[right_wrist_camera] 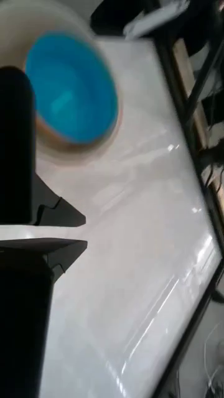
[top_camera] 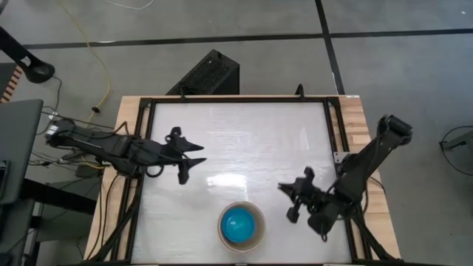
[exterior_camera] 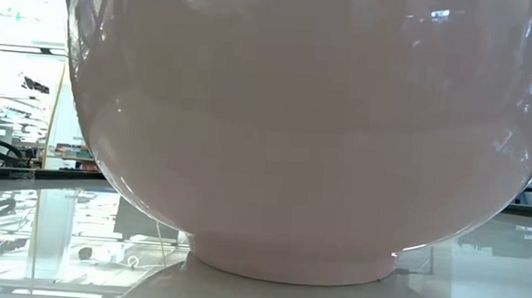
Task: Nest bowls inside each other
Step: Return to Home Position
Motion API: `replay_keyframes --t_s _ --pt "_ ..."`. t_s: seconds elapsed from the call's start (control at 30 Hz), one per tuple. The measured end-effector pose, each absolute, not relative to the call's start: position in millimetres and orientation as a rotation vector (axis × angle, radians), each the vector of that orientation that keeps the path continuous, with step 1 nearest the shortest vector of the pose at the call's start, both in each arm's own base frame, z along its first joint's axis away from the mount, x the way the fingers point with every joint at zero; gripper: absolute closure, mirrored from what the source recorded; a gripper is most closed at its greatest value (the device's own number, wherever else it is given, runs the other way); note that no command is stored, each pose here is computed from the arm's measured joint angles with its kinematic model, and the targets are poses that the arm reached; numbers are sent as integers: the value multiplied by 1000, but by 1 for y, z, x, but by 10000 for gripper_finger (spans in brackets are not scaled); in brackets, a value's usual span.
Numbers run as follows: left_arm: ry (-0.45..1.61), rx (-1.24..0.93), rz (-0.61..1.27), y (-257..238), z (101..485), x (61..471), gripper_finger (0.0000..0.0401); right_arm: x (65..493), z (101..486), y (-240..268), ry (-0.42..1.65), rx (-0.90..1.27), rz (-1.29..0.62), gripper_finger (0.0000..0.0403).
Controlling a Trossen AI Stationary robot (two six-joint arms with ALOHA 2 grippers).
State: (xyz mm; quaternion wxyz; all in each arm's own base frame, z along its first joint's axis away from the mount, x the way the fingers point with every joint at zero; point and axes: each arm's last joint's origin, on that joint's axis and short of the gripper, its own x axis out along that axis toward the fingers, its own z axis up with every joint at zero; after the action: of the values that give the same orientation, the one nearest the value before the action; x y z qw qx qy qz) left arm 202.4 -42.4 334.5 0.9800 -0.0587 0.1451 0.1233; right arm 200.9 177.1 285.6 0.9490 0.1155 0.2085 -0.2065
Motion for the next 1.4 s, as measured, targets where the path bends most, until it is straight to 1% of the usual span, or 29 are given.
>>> replay_keyframes --t_s 0.1,0.2,0.33,0.57,0.77,0.93,1.27,1.4 --pt "286 -136 256 -37 320 188 225 190 294 159 468 198 -441 390" --pt "297 -156 271 -31 304 178 227 177 292 142 474 217 -438 390" --pt "294 -177 288 -26 290 169 227 155 277 123 473 277 -390 390" --pt "288 -181 331 -16 274 161 227 128 258 88 470 359 -234 390" --pt "319 -185 359 -9 255 160 227 109 236 56 458 382 -188 390" --pt "257 -206 379 -4 241 163 227 93 215 36 429 404 -171 390" --pt "142 -246 433 7 206 156 228 72 187 14 255 446 -177 390" --pt "94 -273 440 11 189 150 228 74 174 13 287 428 -195 390"
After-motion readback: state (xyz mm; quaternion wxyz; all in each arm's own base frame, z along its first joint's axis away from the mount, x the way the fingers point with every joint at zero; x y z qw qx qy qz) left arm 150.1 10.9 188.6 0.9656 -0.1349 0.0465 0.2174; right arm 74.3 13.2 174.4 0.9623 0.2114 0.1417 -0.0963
